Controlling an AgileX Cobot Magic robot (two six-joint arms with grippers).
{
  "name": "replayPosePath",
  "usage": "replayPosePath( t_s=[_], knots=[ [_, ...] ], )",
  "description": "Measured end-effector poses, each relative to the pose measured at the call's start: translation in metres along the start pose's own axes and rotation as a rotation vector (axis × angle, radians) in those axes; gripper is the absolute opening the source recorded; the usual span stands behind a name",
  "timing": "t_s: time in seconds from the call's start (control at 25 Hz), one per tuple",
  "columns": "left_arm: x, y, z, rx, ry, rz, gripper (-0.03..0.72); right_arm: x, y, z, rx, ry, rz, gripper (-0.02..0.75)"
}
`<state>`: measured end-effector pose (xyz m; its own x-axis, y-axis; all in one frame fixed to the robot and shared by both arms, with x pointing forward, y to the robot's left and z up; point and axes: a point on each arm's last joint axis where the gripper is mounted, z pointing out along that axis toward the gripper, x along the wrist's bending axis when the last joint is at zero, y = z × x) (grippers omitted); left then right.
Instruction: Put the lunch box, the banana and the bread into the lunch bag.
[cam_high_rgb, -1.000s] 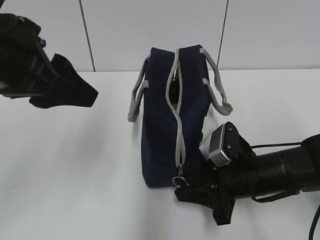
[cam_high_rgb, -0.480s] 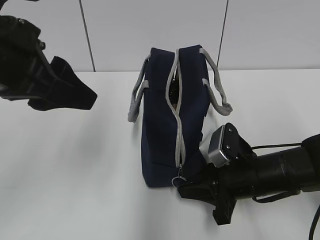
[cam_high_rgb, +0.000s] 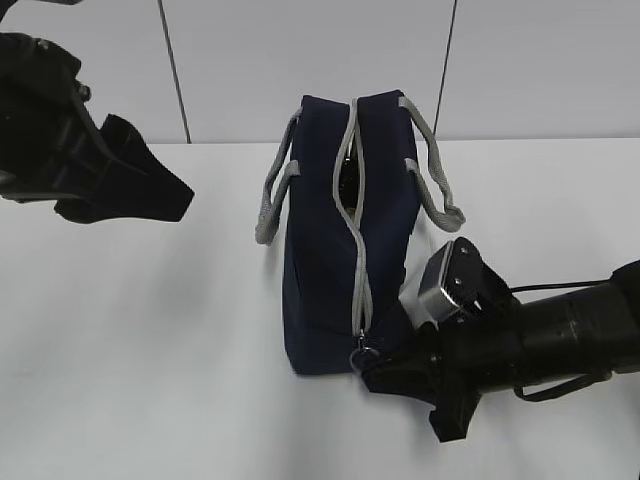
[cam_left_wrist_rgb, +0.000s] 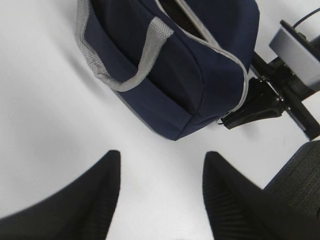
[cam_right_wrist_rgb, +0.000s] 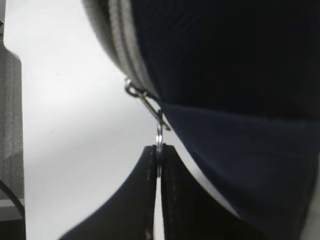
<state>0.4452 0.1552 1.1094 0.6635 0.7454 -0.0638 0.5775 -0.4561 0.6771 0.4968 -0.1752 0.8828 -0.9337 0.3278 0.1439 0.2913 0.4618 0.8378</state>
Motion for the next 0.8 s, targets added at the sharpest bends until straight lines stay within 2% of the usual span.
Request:
replayPosePath(
  t_s=[0.16,0.8],
  knots=[
    [0.000,0.000,0.000,0.001,0.000,0.000,0.380,0.002,0.010,-0.009,0.016,-0.026,0.000,-0.016],
    [0.000,0.000,0.000,0.001,0.000,0.002,0.379,0.014,0.016,-0.021,0.106,0.026,0.117,-0.016]
  ],
)
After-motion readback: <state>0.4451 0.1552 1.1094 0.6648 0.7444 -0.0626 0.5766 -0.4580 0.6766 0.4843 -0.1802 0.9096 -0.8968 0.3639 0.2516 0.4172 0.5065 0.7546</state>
